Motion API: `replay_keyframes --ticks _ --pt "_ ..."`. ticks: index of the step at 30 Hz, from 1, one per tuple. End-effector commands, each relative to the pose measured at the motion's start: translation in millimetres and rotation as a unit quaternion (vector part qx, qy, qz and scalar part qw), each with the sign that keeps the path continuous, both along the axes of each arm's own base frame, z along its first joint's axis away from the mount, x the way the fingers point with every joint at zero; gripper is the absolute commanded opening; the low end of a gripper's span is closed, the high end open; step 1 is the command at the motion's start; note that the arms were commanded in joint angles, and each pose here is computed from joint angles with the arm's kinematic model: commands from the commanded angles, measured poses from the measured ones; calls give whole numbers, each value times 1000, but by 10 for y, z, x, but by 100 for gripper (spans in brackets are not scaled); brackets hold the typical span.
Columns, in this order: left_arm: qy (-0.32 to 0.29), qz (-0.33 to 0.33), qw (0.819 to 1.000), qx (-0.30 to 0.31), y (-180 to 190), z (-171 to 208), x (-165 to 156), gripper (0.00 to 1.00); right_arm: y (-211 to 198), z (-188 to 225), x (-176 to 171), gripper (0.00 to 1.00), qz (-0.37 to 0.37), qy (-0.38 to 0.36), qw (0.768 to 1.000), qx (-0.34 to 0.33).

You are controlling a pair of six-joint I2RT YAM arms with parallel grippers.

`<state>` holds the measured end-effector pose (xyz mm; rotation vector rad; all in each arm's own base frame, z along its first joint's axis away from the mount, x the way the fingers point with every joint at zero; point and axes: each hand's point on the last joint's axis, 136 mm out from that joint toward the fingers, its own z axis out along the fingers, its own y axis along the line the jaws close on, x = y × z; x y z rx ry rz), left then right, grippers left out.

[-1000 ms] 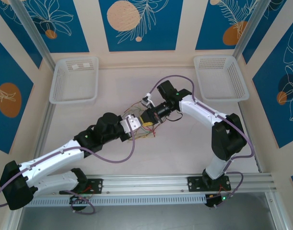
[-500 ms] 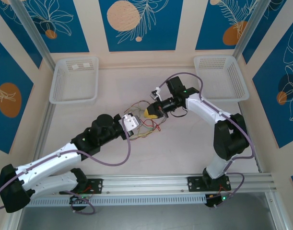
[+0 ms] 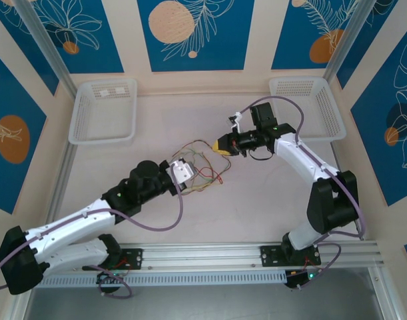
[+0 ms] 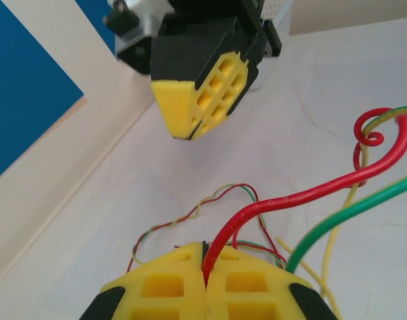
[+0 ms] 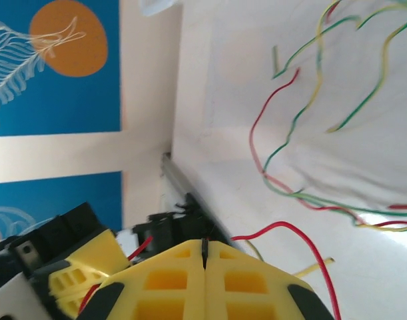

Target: Untangle the cables

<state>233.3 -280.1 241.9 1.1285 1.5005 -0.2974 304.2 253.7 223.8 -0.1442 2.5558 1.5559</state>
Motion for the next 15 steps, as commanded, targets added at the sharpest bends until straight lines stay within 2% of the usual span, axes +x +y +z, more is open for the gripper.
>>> replay_keyframes --ticks 1,3,5,9,11,15 --pt "31 27 999 -12 -85 104 118 0 -88 226 -83 5 -30 -150 986 -67" --pt "61 67 996 -18 -76 100 285 0 -101 469 -164 13 -57 -267 959 -82" --pt "101 75 992 -30 -125 107 389 0 -131 700 -283 30 -94 -356 928 -56" --pt "145 81 983 -74 -223 196 525 0 -226 988 -540 39 -144 -450 881 28" --pt "164 89 978 -96 -239 251 588 0 -269 936 -585 40 -166 -443 879 57" --pt "180 90 971 -126 -263 342 641 0 -147 718 -579 41 -158 -378 908 85"
